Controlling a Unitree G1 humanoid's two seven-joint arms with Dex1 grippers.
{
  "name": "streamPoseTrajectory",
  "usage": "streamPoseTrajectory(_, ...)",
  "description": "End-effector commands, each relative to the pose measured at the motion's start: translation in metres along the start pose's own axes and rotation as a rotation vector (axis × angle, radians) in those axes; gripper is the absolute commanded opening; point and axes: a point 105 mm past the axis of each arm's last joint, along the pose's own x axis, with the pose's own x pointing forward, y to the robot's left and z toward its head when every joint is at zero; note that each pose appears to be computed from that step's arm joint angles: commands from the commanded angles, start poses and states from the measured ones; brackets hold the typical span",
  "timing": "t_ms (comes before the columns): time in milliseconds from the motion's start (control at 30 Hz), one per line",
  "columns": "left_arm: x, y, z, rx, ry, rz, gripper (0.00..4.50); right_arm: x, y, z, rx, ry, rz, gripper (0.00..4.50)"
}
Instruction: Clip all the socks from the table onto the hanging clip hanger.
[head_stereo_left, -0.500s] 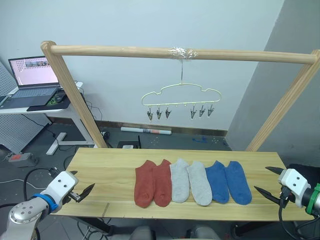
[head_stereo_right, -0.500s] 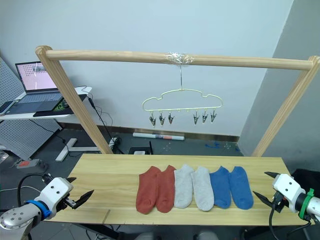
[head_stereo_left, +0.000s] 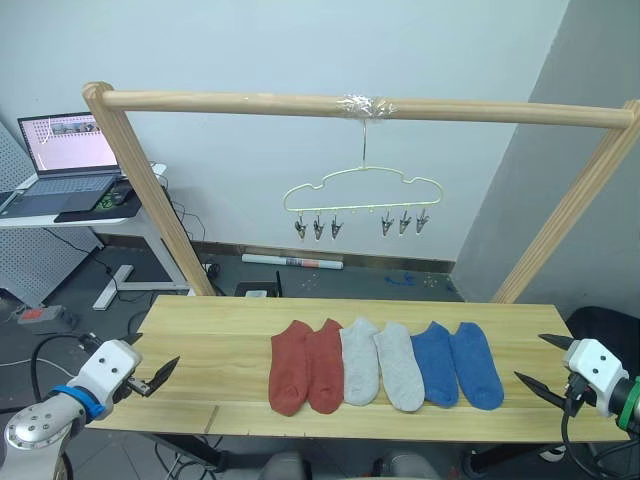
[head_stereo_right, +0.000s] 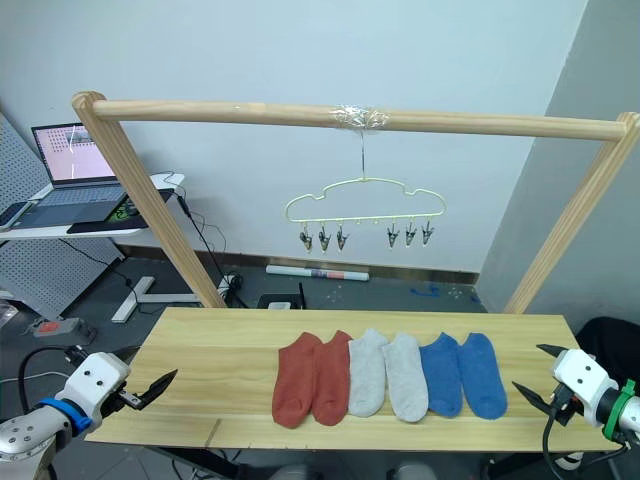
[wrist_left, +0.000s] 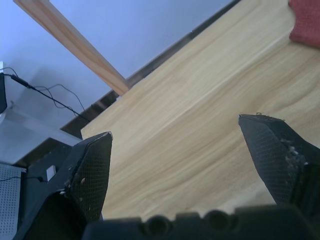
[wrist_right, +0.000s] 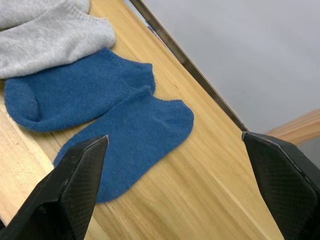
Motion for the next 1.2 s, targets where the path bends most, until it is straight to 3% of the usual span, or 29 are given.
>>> streamPoseTrajectory(33, -0.001, 0.007, 0.013, 0.016, -0.063, 0.003, 4.49, -0.004, -0.012, 0.008, -0.039, -0.027, -0.043, 4.50)
streamPoseTrajectory(433, 0.009, -0.001, 0.032, -0.016, -0.146, -0.051, 4.49, -0.004, -0.012, 0.011, -0.016, -0.045, -0.059, 4.50)
streamPoseTrajectory(600, 0.014, -0.025, 0.044, -0.066, -0.189, -0.135, 4.49, -0.006, -0.007, 0.014, -0.008, -0.052, -0.078, 4.50)
streamPoseTrajectory(767, 0.024, -0.038, 0.064, -0.126, -0.247, -0.129, 4.49, -0.008, 0.009, 0.027, -0.014, -0.089, -0.063, 4.50)
streamPoseTrajectory(933, 0.040, -0.043, 0.111, -0.171, -0.378, -0.115, 4.49, -0.003, 0.032, 0.068, -0.019, -0.203, -0.029, 4.50)
streamPoseTrajectory(1200, 0.061, -0.053, 0.193, -0.245, -0.586, -0.058, 4.49, 0.013, 0.039, 0.180, 0.011, -0.500, -0.040, 4.50)
